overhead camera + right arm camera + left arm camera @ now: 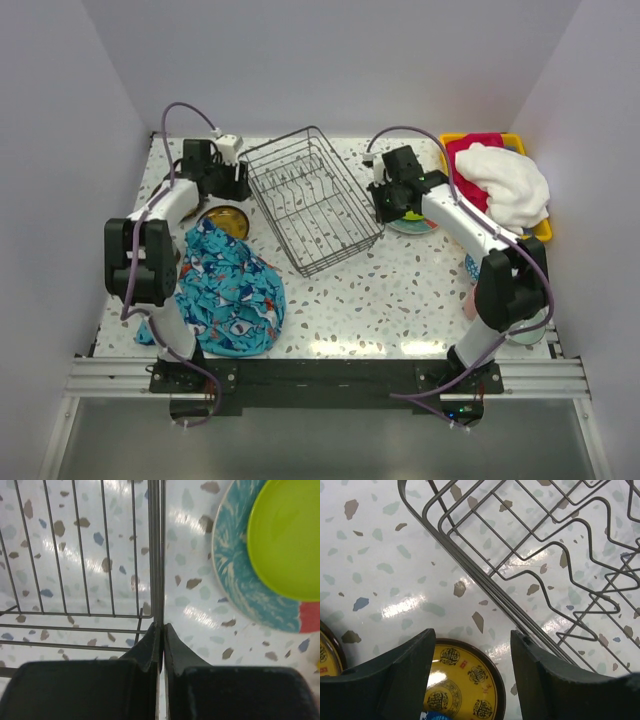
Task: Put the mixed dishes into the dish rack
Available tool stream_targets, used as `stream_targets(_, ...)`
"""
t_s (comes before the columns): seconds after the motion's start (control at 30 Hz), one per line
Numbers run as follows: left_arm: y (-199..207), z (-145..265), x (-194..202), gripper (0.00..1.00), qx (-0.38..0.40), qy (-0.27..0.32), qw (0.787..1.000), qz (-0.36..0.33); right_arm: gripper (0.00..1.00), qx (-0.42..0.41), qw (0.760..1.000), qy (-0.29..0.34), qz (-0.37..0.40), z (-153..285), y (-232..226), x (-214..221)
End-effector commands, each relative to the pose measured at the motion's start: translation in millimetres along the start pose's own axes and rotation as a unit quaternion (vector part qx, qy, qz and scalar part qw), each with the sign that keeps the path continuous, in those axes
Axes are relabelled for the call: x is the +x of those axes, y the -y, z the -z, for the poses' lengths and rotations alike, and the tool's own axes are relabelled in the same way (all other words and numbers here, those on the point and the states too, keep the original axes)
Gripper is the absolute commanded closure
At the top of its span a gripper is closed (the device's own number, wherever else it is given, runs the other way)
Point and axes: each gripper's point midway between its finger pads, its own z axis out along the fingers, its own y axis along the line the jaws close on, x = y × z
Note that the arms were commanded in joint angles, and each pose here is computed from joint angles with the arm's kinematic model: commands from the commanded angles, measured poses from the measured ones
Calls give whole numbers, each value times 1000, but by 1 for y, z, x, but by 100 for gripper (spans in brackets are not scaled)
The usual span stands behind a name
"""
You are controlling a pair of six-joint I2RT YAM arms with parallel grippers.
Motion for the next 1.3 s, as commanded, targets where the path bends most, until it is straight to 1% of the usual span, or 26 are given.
stream_targets(0.0, 23, -18, -24, 34, 21, 21, 999, -19, 100, -30, 996, -18, -83, 22, -25, 25)
stream_targets(0.03, 27, -19, -31, 34, 23, 23, 999, -27, 91, -35, 996, -21, -85, 21, -27, 29)
stream_targets(0.07, 31, -22, -32, 34, 26, 21, 999, -32, 80, -39, 996, -24, -82, 20, -29, 33)
stream_targets(0.13, 41, -28, -39, 33, 35, 24, 998, -44, 64, -52, 996, -28, -72, 20, -33, 38)
stream_targets(0.17, 44, -31, -40, 33, 38, 24, 998, -47, 62, -57, 996, -29, -68, 20, -34, 39)
stream_targets(0.3, 54, -45, -48, 33, 40, 23, 997, -58, 53, -93, 994, -28, -49, 26, -45, 40)
stream_targets(0.5, 50, -60, -61, 31, 33, 26, 997, -62, 52, -105, 993, -28, -38, 30, -48, 42)
stream_targets(0.6, 46, -59, -66, 30, 23, 29, 997, -67, 51, -107, 993, -27, -34, 31, -49, 40)
stream_targets(0.67, 42, -53, -67, 29, 11, 20, 997, -70, 50, -101, 994, -25, -33, 34, -47, 37)
stream_targets(0.7, 35, -37, -73, 28, -7, 16, 997, -71, 49, -97, 994, -30, -30, 37, -45, 39)
stream_targets(0.77, 28, -13, -81, 27, -13, 18, 997, -67, 46, -87, 996, -24, -17, 44, -41, 36)
stream_targets(0.8, 19, 18, -89, 26, -15, 24, 998, -64, 45, -73, 997, -19, -10, 51, -36, 36)
stream_targets(0.83, 13, 34, -93, 26, -20, 27, 997, -65, 41, -63, 998, -17, -9, 53, -32, 36)
stream_targets(0.87, 7, 50, -94, 24, -26, 26, 997, -67, 40, -48, 999, -15, -10, 55, -27, 36)
stream_targets(0.9, -7, 80, -91, 24, -46, 18, 996, -79, 36, -31, 999, -10, -8, 60, -22, 36)
stream_targets(0.93, -13, 94, -87, 23, -58, 10, 995, -85, 33, -24, 1000, -8, -8, 62, -20, 35)
stream_targets(0.97, -30, 111, -81, 22, -79, 0, 993, -87, 31, -18, 1000, -4, -8, 64, -17, 33)
stream_targets(1.0, -36, 134, -67, 22, -95, -26, 989, -109, 29, -9, 1000, 0, -9, 67, -14, 31)
stream_targets(1.07, -56, 160, -47, 21, -128, -54, 985, -107, 26, -4, 1000, 16, -10, 74, -13, 19)
stream_targets(1.1, -60, 177, -27, 21, -135, -83, 981, -115, 26, -2, 1000, 24, -10, 75, -13, 13)
stream_targets(1.13, -63, 186, -16, 21, -137, -100, 979, -116, 26, -4, 1000, 29, -9, 75, -13, 7)
stream_targets(1.17, -74, 198, -3, 21, -147, -118, 976, -107, 26, -8, 999, 45, -10, 79, -15, -7)
stream_targets(1.2, -74, 210, 17, 22, -143, -152, 972, -109, 26, -16, 998, 58, -10, 79, -18, -17)
stream_targets(1.23, -77, 217, 28, 22, -142, -167, 970, -105, 26, -25, 998, 52, -12, 71, -21, -21)
stream_targets(1.27, -87, 228, 42, 23, -148, -184, 968, -89, 26, -40, 997, 66, -17, 74, -27, -35)
